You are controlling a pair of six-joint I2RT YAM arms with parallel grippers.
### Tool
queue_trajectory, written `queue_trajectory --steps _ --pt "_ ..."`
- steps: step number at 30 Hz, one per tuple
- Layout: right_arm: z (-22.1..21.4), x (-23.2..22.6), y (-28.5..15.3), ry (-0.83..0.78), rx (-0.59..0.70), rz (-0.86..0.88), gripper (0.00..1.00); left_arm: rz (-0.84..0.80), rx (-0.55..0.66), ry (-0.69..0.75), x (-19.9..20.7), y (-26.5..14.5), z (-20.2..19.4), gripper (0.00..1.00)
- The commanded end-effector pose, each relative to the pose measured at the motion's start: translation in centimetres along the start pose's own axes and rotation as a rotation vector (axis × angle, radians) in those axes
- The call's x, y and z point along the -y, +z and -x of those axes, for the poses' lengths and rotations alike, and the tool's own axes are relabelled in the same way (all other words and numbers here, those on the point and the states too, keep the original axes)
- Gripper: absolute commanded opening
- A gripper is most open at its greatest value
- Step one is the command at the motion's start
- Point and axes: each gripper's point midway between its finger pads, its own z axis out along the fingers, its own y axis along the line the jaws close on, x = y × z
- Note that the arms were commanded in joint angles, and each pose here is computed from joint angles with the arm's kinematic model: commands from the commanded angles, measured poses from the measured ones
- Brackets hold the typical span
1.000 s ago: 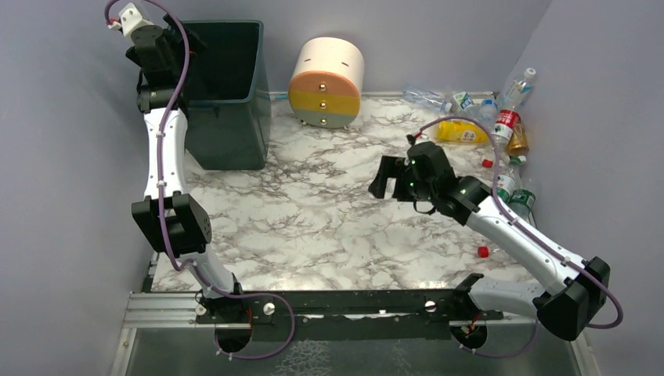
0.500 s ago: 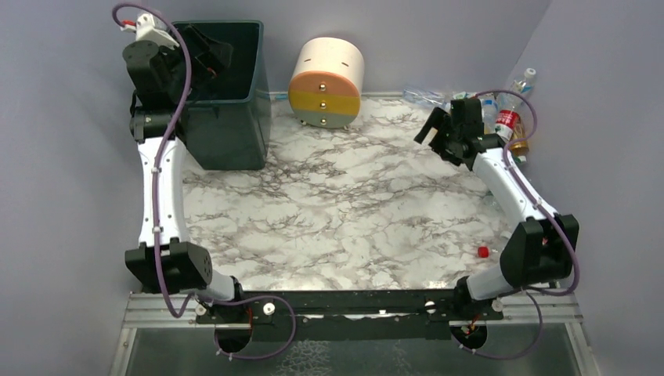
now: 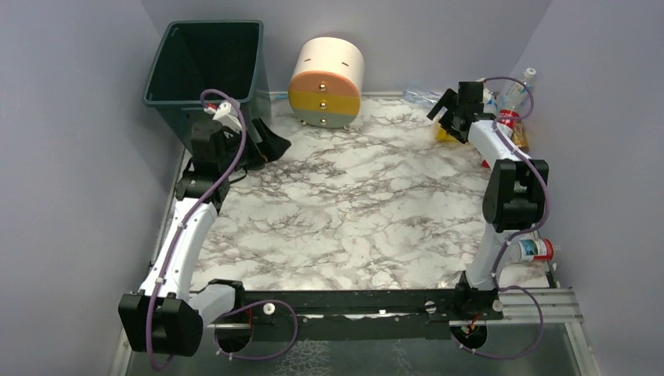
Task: Put the plastic bottles in the bin
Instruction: Pick up the plastic bottle at the center of the board.
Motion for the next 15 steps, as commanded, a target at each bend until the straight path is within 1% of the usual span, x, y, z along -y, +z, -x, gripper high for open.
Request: queue_trajectory --steps 1,5,8,15 --pt "4.4 -1.8 1.6 -0.020 0.163 0.071 1.00 0.006 -0.056 0.030 -1.1 -1.0 -3.5 0.99" --pt "4.4 -1.6 4.0 -0.044 0.170 0.054 1.00 0.014 -0.104 0.013 -1.8 -1.1 -6.3 0.99" --pt "4.1 -1.9 5.4 -0.066 0.178 0.080 1.00 0.004 -0.116 0.015 -1.3 -1.3 -7.1 0.99" --pt "2.1 -0.5 9.4 -0.082 0.065 0.020 1.00 0.007 -0.139 0.035 -0.9 -1.2 -7.7 0.99"
